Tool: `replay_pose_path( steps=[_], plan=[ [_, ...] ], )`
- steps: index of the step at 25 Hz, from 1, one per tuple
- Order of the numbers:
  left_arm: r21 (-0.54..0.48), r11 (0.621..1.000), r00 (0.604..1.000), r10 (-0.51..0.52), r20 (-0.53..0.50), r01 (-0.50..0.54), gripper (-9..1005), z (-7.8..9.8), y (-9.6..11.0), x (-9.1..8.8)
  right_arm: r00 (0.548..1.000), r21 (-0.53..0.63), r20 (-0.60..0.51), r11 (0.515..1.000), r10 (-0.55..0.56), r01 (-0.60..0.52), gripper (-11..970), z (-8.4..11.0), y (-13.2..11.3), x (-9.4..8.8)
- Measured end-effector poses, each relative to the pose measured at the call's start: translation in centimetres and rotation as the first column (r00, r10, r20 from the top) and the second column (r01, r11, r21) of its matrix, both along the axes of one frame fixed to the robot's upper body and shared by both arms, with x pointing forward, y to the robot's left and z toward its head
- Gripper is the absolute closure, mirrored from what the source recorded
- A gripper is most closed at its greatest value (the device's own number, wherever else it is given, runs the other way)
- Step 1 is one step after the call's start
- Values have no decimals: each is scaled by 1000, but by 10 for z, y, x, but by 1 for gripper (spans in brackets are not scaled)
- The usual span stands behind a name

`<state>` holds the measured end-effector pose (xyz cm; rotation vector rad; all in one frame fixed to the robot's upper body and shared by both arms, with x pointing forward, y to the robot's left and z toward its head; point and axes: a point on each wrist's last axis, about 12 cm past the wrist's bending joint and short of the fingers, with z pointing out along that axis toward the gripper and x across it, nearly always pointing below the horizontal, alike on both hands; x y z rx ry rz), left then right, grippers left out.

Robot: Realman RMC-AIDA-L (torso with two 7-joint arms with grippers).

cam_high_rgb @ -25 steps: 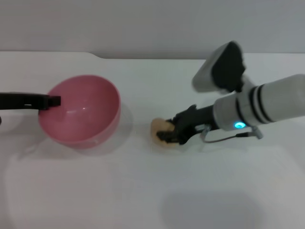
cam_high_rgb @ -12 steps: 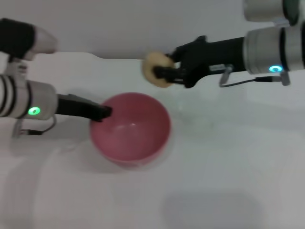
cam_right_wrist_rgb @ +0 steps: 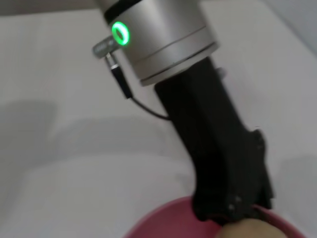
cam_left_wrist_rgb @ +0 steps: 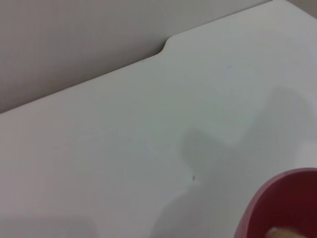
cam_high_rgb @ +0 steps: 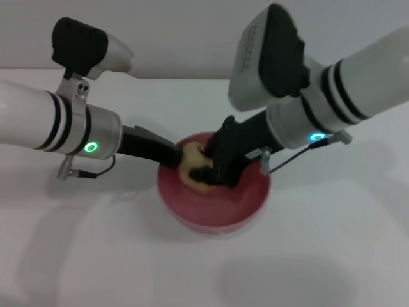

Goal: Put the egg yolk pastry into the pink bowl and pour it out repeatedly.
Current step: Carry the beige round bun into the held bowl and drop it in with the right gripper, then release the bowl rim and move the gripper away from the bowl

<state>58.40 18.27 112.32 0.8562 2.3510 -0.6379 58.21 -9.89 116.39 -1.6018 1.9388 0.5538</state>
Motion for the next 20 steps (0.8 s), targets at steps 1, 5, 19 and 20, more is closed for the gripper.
replay_pose_path(
  steps=[1,5,19,20],
  plan=[
    [-3,1000,1000,-2,3,2,972,1,-1,0,1000,-5,-7,1000,-1,1,762,-1,1,0],
    [-11,1000,1000,-1,9,1,972,2,-3,1,1000,-4,-18,1000,-10,10,669,-1,1,-2],
    [3,1000,999,29,18,-29,971,-13,-3,3,986,163,17,974,-163,158,472,25,-49,-8],
    [2,999,999,33,22,-33,970,-13,-3,3,987,160,7,975,-160,157,472,24,-50,-9]
  ],
)
